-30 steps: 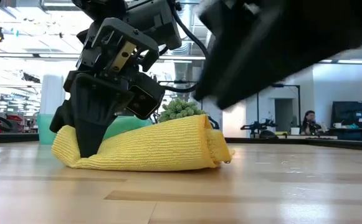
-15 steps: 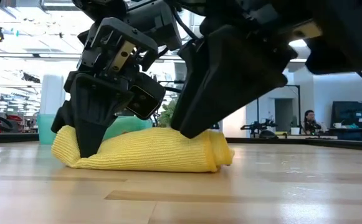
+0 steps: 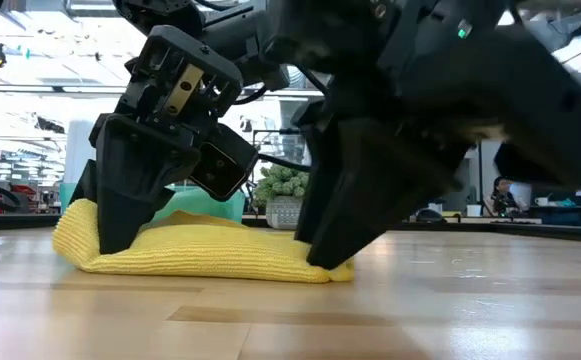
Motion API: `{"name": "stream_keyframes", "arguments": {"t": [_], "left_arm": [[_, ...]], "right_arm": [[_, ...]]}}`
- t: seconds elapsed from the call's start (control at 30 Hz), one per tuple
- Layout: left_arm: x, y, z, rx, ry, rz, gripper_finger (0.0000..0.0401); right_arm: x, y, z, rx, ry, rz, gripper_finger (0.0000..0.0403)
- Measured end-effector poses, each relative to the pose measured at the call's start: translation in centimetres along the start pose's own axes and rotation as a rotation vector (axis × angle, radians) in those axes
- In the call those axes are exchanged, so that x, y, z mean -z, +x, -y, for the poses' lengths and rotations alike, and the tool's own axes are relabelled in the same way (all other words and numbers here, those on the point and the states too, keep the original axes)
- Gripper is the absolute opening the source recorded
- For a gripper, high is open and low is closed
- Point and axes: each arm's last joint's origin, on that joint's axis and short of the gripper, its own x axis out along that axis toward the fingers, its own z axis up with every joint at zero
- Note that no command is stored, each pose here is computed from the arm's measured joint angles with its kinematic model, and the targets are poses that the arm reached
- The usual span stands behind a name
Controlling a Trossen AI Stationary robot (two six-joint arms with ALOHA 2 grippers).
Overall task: Roll microfiber towels into tight, uniform cylinder then place into a basket
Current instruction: Roll the yellow towel
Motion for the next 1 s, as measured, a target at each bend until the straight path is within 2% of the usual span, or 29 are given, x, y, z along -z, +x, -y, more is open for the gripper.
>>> {"name": "stream_keyframes", "arguments": {"t": [0.2,0.3,0.43,0.77,0.9,1.0], "left_arm": [[-0.02,-0.02,0.01,0.0,0.005,0.003,0.0013],[-0.03,-0.03,0.02,-0.003,0.008,0.009,0.0026],[-0.05,-0.07,0.09,-0.003,0.062,0.015,0.0062],[0.12,-0.1,0.35,-0.011,0.192,0.028,0.0183],[0.24,-0.2,0.41,0.005,0.256,0.011,0.0202],[0.74,-0.65,0.79,-0.032,0.314,0.063,0.0201]], "right_arm": [[0.15,0.2,0.25,0.001,0.037,-0.015,0.0136],[0.22,0.27,0.39,-0.001,0.047,-0.022,0.0132],[0.34,0.3,0.39,0.0,0.046,-0.033,0.0128],[0.36,0.39,0.38,0.001,0.046,-0.03,0.0127],[0.37,0.41,0.37,0.001,0.046,-0.029,0.0127],[0.36,0.43,0.38,0.001,0.047,-0.027,0.0127]]}}
